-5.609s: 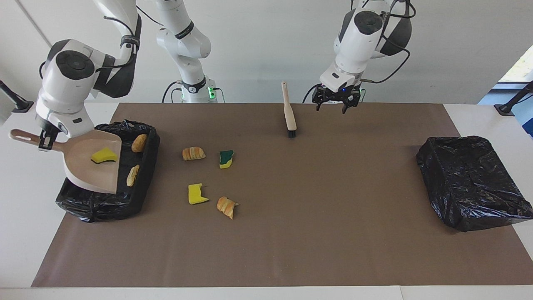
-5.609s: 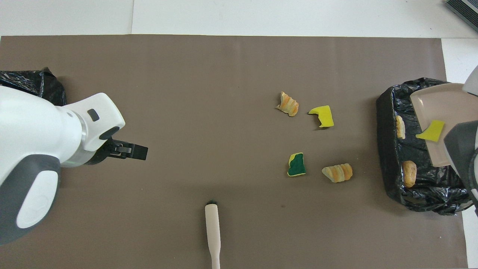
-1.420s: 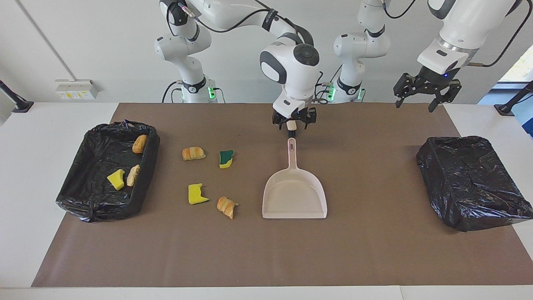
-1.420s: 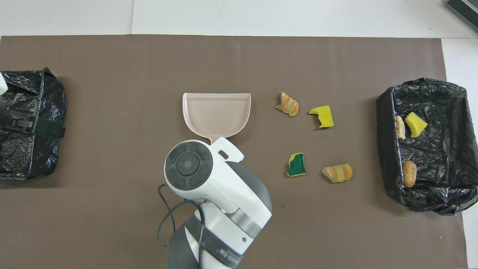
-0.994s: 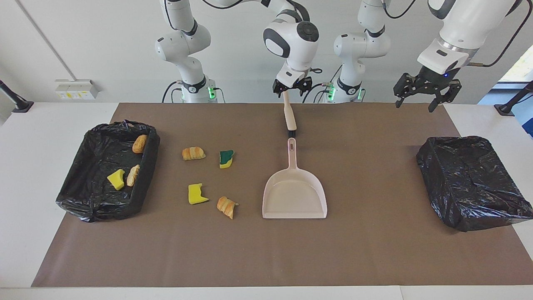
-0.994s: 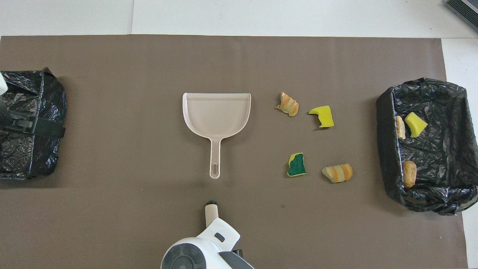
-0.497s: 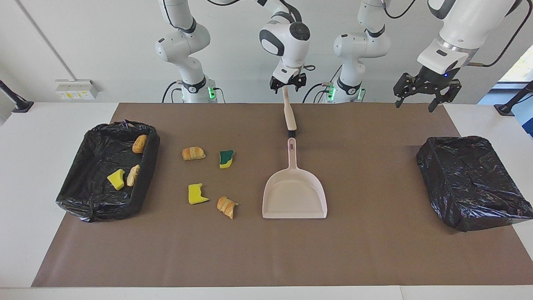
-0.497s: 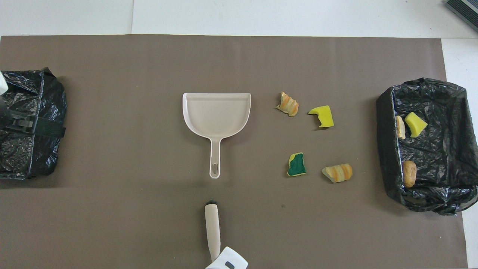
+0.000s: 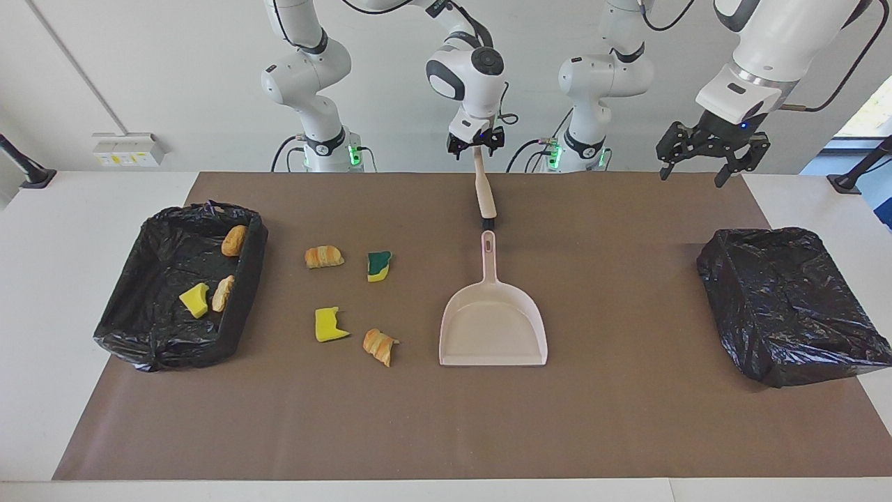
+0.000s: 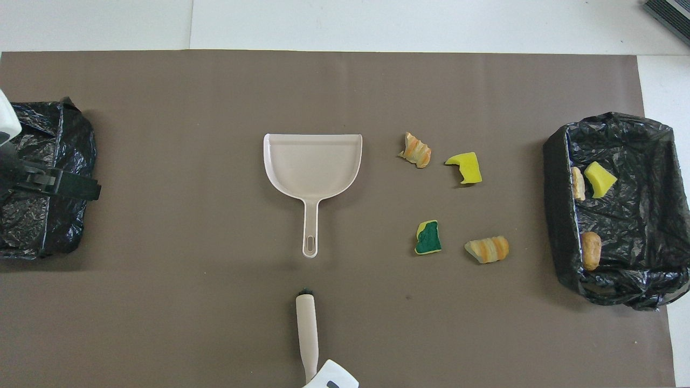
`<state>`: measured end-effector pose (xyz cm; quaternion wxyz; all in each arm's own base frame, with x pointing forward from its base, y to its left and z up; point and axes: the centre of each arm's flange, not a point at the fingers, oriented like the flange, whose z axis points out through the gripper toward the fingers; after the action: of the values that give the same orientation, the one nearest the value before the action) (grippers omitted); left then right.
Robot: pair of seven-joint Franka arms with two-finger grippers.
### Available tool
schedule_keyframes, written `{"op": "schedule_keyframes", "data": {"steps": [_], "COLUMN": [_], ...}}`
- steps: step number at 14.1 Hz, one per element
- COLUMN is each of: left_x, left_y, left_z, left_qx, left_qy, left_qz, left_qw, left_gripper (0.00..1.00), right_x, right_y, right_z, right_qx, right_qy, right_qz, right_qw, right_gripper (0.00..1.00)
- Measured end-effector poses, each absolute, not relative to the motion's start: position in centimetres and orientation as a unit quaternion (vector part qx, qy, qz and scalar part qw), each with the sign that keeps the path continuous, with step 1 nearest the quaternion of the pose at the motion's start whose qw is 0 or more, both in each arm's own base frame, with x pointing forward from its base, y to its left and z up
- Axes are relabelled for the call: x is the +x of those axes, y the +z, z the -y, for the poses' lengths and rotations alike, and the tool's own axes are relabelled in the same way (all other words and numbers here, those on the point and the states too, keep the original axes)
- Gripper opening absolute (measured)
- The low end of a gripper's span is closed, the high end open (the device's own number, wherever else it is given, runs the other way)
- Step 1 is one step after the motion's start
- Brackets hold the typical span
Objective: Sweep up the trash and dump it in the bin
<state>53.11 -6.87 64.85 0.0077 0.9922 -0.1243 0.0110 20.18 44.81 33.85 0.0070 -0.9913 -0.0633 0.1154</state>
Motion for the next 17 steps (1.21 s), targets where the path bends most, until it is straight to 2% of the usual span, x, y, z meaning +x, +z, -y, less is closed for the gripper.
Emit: {"op": "schedule_keyframes", "data": {"steps": [4, 6, 9, 11, 15, 17], "left_x": [53.2, 53.2, 53.3, 53.3, 54.1, 54.5], "left_y": [64.9, 64.9, 64.8, 64.3, 59.9, 56.5], "left_z": [6.7, 6.5, 6.2, 6.2, 7.0, 9.8], "left_qx": [0.992, 0.993, 0.993, 0.992, 0.989, 0.986], "left_qy": [0.014, 0.015, 0.015, 0.011, 0.008, 0.024], "left_qz": [0.123, 0.121, 0.119, 0.124, 0.146, 0.165], "left_qw": [0.008, 0.008, 0.008, 0.008, 0.008, 0.008], "left_gripper": [1.00, 1.00, 1.00, 1.00, 1.00, 1.00], "right_x": [20.3, 20.4, 20.9, 22.6, 26.5, 28.5], "right_y": [34.0, 34.1, 34.4, 35.8, 42.8, 45.8], "right_z": [-44.9, -44.9, -44.9, -44.4, -39.2, -35.3], "right_qx": [-0.992, -0.992, -0.992, -0.993, -0.994, -0.994], "right_qy": [0.111, 0.111, 0.108, 0.107, 0.107, 0.102], "right_qz": [0.063, 0.066, 0.062, 0.047, 0.025, 0.034], "right_qw": [0.014, 0.015, 0.019, 0.023, 0.011, 0.012], "right_gripper": [0.45, 0.26, 0.26, 0.26, 0.26, 0.26]}}
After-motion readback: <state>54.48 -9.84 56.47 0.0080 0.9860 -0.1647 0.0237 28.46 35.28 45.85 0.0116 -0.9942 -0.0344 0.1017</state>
